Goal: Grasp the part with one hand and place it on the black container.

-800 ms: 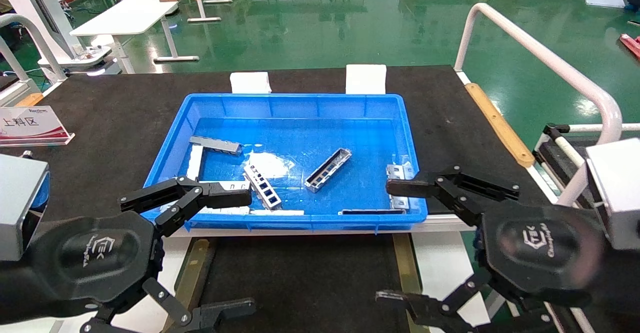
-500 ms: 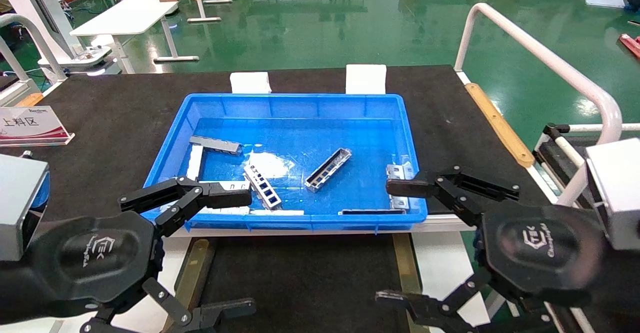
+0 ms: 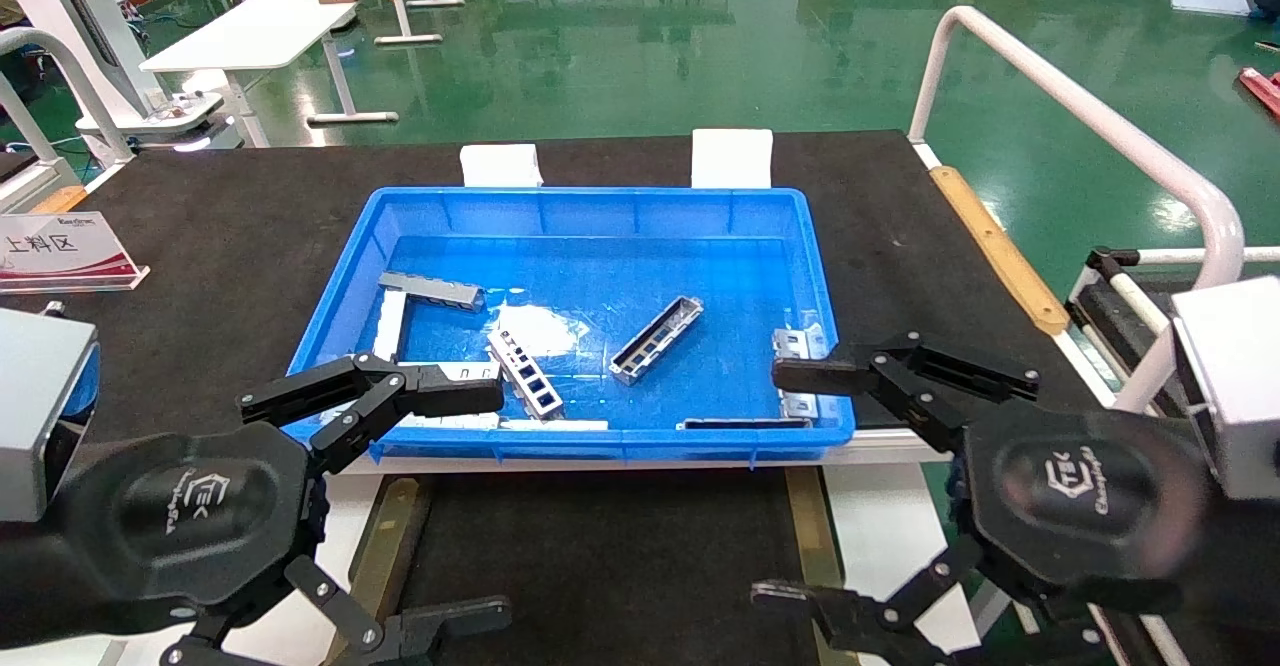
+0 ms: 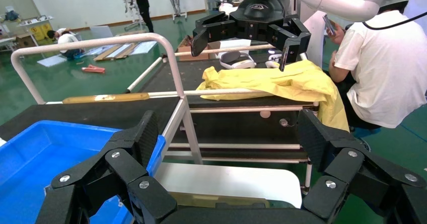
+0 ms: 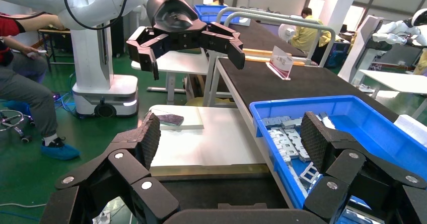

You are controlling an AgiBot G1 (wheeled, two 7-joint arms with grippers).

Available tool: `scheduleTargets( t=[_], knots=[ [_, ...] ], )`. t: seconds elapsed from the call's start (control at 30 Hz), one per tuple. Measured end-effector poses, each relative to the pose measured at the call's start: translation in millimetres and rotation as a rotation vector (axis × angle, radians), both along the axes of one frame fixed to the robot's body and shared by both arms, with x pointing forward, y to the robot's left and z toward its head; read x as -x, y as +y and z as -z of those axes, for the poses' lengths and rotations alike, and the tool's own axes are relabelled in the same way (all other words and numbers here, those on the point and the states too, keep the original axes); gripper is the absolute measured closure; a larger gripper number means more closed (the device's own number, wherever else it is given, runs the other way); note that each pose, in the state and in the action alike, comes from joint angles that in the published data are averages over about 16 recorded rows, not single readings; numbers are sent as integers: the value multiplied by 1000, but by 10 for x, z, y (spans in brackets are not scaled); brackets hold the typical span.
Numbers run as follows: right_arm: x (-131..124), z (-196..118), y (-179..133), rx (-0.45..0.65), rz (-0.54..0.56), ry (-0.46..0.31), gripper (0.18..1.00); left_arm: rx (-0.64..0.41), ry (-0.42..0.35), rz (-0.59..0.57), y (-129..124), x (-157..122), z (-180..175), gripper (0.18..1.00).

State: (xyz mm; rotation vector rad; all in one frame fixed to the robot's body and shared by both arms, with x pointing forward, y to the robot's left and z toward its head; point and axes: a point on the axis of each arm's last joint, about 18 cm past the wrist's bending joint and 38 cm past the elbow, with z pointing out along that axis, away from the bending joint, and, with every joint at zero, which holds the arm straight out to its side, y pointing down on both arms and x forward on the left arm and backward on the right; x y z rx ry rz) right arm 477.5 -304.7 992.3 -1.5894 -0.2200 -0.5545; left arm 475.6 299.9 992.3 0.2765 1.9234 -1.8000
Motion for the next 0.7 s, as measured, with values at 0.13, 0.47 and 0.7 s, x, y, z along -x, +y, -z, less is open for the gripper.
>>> scheduleTargets(
  t=[0.13,0.47,0.7],
  knots=[
    [0,0,0,0,0,0,178,0,0,0,0,0,0,184],
    [0,0,0,0,0,0,178,5,2,-11,-15,-40,4,184],
    [0,0,0,0,0,0,178,13,1,-50,-73,-183,19,184]
  ],
)
